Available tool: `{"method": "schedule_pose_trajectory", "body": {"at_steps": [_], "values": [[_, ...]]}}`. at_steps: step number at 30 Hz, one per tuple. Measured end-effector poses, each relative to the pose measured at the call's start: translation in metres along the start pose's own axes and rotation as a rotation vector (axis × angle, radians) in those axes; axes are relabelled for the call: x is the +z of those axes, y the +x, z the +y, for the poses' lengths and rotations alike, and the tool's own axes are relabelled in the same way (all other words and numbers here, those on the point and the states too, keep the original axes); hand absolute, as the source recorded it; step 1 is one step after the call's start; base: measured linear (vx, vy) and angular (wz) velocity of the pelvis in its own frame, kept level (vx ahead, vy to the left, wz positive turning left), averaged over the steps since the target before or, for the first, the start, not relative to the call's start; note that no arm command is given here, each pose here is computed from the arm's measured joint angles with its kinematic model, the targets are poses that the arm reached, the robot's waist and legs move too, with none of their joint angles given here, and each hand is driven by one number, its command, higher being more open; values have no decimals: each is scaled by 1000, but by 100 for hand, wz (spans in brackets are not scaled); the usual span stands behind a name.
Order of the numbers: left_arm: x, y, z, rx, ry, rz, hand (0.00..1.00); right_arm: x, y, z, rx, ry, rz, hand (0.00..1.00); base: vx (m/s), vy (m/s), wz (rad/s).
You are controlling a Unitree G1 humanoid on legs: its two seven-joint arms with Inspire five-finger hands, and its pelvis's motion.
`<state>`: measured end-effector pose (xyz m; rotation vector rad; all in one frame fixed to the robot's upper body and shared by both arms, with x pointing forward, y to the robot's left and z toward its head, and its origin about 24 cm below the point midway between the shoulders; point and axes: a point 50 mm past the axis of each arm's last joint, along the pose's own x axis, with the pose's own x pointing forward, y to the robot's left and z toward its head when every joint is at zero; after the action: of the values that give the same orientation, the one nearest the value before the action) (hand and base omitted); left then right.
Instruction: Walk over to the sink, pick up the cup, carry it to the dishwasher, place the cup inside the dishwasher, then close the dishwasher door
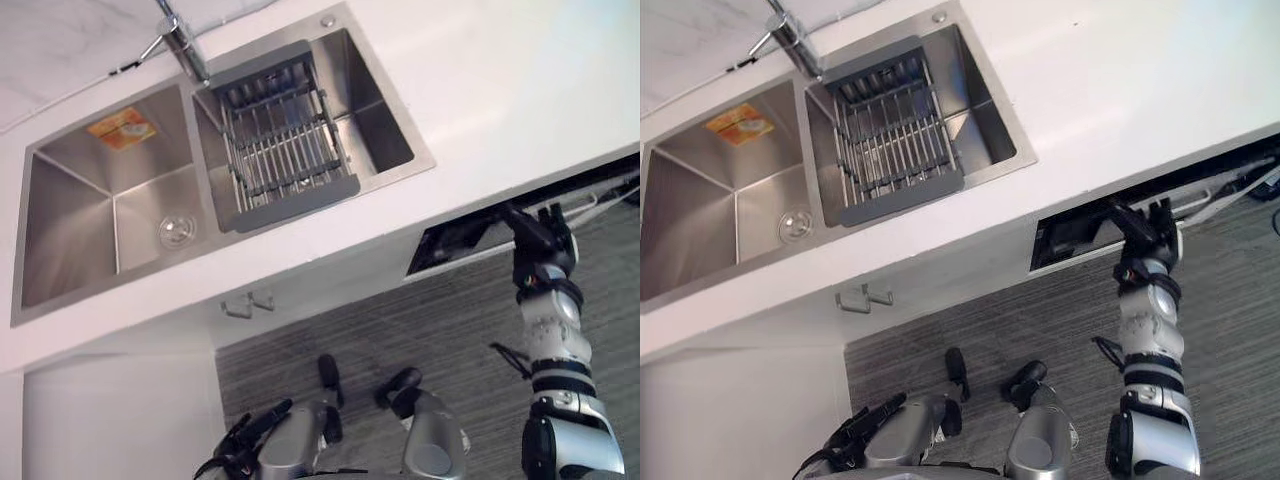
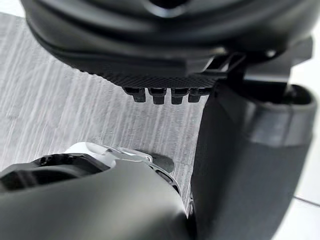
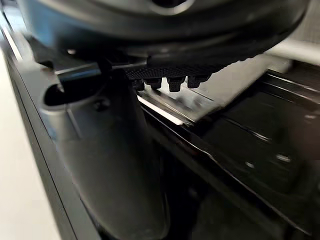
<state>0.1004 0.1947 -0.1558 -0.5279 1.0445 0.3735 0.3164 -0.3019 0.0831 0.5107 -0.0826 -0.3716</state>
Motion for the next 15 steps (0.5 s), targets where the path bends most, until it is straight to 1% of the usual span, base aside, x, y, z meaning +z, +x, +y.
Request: {"method": "schedule_pose_trajectory", "body": {"at_steps": [6,8,9,11,12,13,14,15], "values": [[3,0,0,-4,-24,-14,100,-12,-2,17,75,-60,38,100,-71,-56,-3],[6,0,1,-18,-54,-28,100,-28,-15,22,134,-198,74,100,-60,-52,-1],[7,0,2,-20,-60,-34,100,-35,-20,23,155,-233,92,100,-23,-35,7],[11,0,5,-30,-56,-54,100,-78,-49,26,265,-340,220,100,10,-18,17],[12,-1,6,-34,-54,-59,100,-90,-58,25,278,-357,257,100,30,-7,27],[13,-1,7,-38,-51,-71,100,-111,-74,23,285,-372,317,100,63,4,32],[16,-1,10,-41,-48,-92,100,-142,-99,19,269,-379,409,100,67,12,29],[18,-2,10,-42,-49,-100,100,-153,-108,16,254,-381,447,100,111,47,30]]}}
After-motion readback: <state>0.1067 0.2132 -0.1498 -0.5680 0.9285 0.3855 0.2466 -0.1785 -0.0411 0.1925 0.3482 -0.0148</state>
